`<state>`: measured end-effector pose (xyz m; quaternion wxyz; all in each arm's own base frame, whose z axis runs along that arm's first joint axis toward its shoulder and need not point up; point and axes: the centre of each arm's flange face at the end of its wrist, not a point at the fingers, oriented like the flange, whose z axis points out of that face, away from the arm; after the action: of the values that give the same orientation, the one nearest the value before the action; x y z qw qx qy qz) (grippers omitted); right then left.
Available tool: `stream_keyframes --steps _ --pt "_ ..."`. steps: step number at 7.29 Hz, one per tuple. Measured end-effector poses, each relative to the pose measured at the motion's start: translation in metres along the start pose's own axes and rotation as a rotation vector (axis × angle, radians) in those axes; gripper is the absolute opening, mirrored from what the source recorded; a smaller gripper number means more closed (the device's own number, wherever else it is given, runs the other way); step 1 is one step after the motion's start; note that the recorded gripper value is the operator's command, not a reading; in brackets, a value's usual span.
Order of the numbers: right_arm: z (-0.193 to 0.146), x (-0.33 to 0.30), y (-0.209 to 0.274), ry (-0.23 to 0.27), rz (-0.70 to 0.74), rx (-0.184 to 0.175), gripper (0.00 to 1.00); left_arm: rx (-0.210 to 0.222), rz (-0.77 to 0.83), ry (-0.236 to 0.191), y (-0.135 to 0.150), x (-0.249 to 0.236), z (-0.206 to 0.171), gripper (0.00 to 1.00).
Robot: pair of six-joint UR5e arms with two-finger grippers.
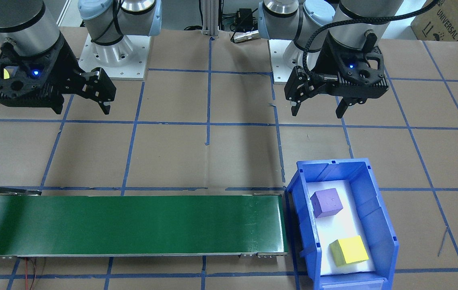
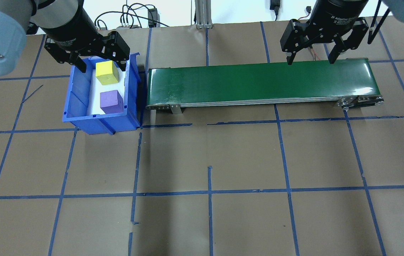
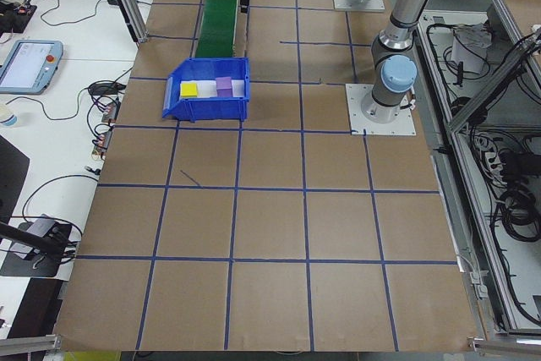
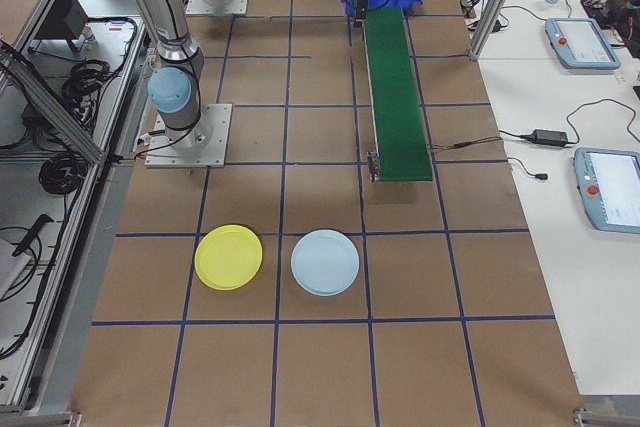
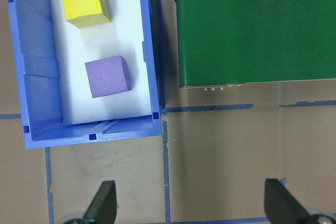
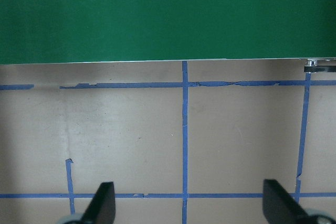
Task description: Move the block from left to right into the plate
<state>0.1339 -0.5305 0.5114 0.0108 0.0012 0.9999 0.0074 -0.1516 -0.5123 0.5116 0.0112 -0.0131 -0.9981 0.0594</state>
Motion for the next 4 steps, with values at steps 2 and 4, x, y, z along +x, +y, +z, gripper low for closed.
stream_keyframes --steps 2,4 --pt "0.0000 -0.0002 0.0000 0.000 0.000 0.000 1.00 0.000 -0.001 0.001 -0.0006 0.0003 0.0011 1.00" --pt "0.0000 -0.0002 0.0000 0.000 0.000 0.000 1.00 -0.001 -0.001 0.001 -0.0011 0.0004 0.0025 1.00"
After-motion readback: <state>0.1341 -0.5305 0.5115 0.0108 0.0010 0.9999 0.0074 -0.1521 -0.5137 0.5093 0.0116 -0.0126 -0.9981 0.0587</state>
